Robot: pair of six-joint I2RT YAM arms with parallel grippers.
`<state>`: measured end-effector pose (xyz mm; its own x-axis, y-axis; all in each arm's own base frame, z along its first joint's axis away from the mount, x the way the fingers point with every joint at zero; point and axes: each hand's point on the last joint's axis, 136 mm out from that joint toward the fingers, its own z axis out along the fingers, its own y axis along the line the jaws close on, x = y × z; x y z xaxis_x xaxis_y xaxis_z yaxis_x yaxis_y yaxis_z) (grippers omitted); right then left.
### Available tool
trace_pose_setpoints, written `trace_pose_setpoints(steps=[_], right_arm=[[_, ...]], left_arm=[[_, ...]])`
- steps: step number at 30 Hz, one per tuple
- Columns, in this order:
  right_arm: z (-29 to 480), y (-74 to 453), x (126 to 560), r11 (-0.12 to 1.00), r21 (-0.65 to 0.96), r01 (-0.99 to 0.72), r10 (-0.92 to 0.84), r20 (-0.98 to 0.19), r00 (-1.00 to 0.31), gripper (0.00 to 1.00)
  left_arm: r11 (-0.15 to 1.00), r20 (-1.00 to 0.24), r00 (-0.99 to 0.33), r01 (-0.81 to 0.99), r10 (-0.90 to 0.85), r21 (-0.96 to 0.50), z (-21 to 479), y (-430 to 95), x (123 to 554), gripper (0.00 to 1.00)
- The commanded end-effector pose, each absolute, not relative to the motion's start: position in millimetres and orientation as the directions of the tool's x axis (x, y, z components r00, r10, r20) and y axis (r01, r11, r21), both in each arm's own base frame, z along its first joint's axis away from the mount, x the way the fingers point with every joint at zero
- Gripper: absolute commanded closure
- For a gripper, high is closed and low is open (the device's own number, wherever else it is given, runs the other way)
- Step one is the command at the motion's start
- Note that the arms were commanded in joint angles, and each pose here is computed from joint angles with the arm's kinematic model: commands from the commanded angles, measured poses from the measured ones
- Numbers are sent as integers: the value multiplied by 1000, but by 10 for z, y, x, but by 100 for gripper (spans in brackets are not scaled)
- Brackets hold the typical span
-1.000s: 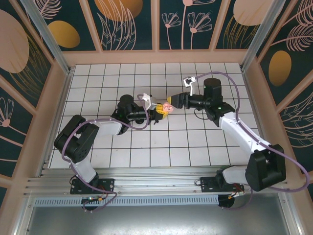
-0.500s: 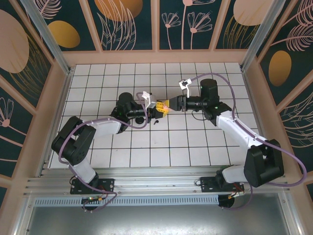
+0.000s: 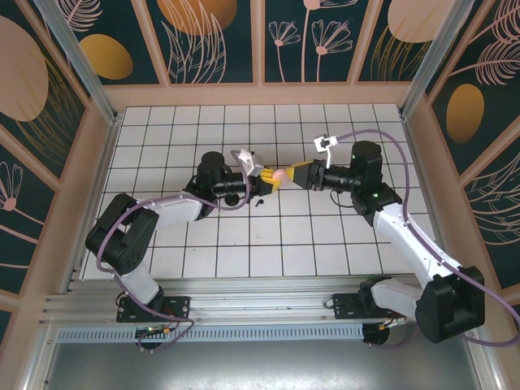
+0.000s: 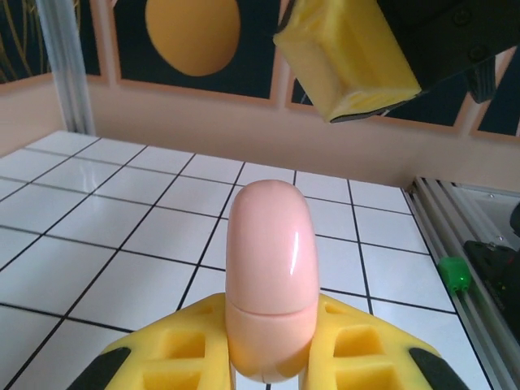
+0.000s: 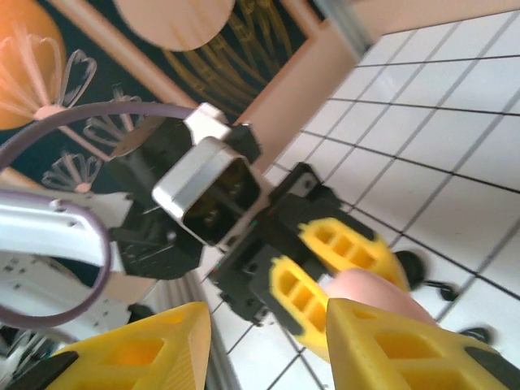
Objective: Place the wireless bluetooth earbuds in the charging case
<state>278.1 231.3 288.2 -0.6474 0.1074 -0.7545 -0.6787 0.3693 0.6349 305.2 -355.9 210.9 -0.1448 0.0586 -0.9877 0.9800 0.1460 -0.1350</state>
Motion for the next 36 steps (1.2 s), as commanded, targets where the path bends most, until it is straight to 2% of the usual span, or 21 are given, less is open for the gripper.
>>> trace_pose_setpoints(steps=[1, 6, 9, 13, 25, 36], right_arm=[[2807, 1927, 3086, 515, 681, -521, 279, -708, -649, 57], [2514, 1190, 3333, 617, 765, -188, 542, -585, -604, 56], [2318, 955, 3314, 631, 775, -38, 624, -535, -569, 56], [2081, 791, 3226, 630, 773, 70, 677, -503, -538, 55], [1891, 632, 3010, 607, 782, 141, 730, -478, -490, 55], [1849, 655, 2999, 577, 805, 136, 746, -453, -489, 56]], left_arm=[[219, -957, -286, 938, 49, -269, 2085, -3636, 3229, 98], [338, -828, -560, 783, 17, -523, 1978, -3766, 3477, 100], [412, -741, -669, 695, 68, -590, 1801, -3971, 3480, 100], [504, -614, -783, 573, 102, -647, 1578, -4217, 3521, 99], [621, -396, -918, 323, 23, -714, 1108, -4574, 3816, 100], [698, -289, -957, 195, -18, -689, 662, -4605, 3930, 97]])
